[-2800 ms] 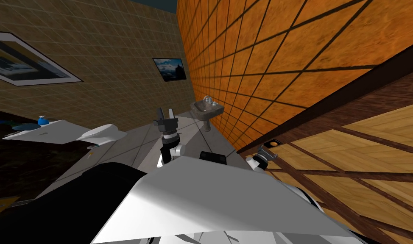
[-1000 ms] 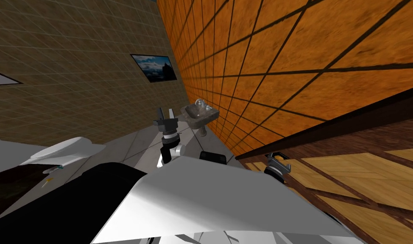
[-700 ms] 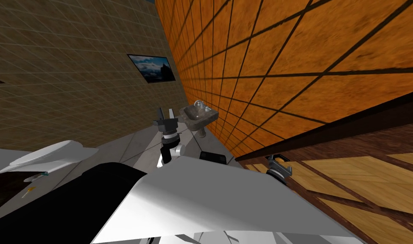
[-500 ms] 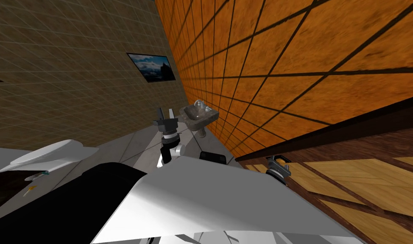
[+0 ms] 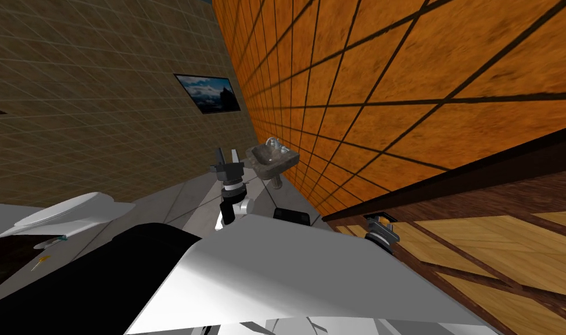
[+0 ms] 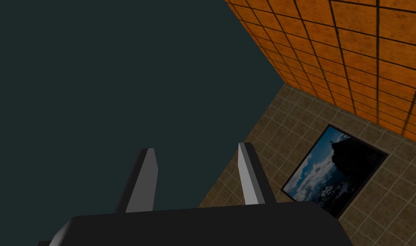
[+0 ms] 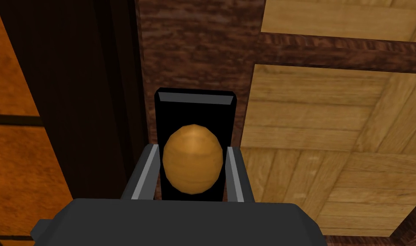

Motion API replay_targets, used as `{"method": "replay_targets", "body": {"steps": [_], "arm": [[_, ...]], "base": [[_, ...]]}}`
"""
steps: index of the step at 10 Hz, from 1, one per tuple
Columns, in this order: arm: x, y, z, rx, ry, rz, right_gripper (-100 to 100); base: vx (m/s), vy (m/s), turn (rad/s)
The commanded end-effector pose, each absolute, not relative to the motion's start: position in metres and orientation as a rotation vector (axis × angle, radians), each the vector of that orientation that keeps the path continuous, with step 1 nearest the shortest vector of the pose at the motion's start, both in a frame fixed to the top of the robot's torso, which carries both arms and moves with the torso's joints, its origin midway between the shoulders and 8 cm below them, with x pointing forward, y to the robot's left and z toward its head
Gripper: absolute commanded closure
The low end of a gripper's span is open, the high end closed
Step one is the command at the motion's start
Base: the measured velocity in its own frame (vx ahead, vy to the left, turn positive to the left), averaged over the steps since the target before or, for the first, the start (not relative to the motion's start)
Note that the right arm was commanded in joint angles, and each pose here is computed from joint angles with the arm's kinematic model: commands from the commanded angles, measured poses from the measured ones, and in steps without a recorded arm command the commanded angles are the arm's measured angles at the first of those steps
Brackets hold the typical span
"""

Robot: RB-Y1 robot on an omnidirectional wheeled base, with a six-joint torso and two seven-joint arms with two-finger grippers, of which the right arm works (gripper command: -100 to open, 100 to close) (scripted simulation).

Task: Pull the door open

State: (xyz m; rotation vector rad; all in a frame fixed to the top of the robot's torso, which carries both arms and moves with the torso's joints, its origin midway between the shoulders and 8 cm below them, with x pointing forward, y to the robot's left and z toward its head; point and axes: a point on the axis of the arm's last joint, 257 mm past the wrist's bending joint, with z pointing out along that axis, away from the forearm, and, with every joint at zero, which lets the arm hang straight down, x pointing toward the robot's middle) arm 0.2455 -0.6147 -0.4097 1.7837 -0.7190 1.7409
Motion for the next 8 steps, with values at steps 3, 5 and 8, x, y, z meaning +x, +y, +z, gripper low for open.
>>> {"method": "replay_targets", "body": {"steps": [3, 5, 8], "arm": [[0.252, -0.608, -0.406, 1.809, -0.678, 1.784, 100], [0.257, -0.603, -0.404, 1.83, -0.646, 1.816, 100], [0.263, -0.595, -0.401, 1.862, -0.604, 1.859, 100]], "base": [[-0.178, 0.038, 0.057], [-0.196, 0.068, 0.065], [-0.198, 0.084, 0.051]]}}
